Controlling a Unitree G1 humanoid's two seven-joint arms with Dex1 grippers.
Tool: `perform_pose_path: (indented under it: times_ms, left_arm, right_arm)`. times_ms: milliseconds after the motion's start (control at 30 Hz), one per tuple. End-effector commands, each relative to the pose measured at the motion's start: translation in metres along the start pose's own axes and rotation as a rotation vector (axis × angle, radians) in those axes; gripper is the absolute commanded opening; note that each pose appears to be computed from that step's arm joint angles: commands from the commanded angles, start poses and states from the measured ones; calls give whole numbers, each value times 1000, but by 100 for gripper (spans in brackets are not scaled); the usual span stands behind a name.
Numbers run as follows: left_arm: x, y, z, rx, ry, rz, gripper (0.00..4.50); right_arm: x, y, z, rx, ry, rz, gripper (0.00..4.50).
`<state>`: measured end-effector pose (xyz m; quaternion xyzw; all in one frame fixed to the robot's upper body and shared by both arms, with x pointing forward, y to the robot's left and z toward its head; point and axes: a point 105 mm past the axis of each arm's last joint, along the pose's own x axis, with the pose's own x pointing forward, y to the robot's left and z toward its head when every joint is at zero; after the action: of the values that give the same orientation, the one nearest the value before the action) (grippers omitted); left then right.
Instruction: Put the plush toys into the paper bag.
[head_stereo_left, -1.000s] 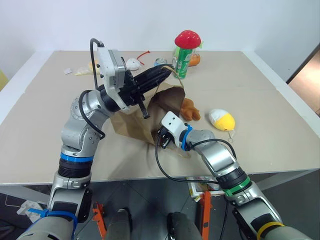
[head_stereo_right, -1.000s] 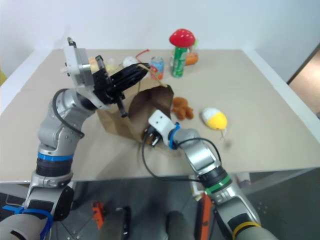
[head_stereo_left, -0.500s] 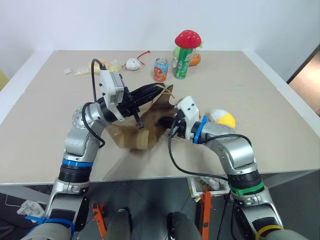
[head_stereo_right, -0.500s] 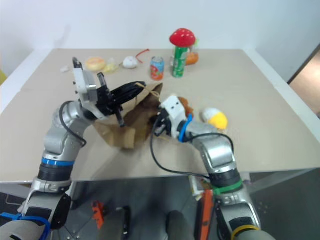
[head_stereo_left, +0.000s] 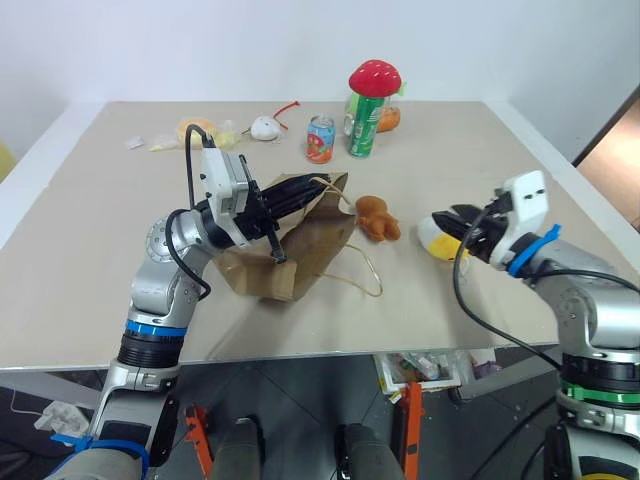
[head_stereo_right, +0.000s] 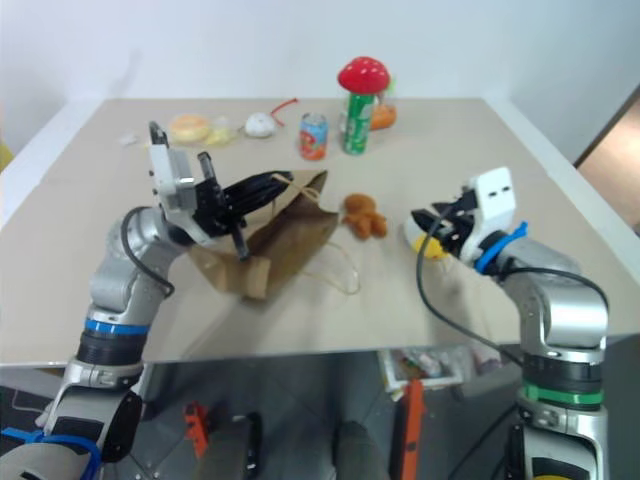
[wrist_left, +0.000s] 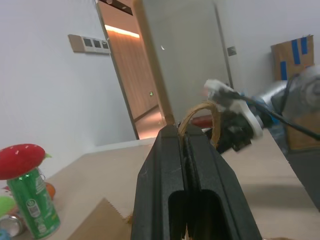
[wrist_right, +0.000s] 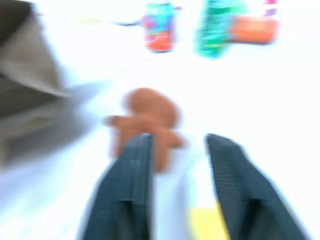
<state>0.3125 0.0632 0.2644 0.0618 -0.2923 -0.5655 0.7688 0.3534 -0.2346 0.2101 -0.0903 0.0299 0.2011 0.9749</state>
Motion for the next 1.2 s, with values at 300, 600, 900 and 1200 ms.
perform_pose_path:
  times_ms: [300,600,900,1200]
  left_arm:
    - [-10,3,12,52,2,-76,0]
    - [-11,3,13,61,10,-84,0]
    - [-12,8,11,24,14,-52,0]
    - [-17,24,12,-136,-2,22,0]
  right_arm:
    - [7,-20,-22,-78,96,-30,438]
    - [28,-24,-50,-138,223,-92,438]
    - [36,-16,-58,-124,238,-78,298]
    - [26,-18,11,-11,-31,-40,81]
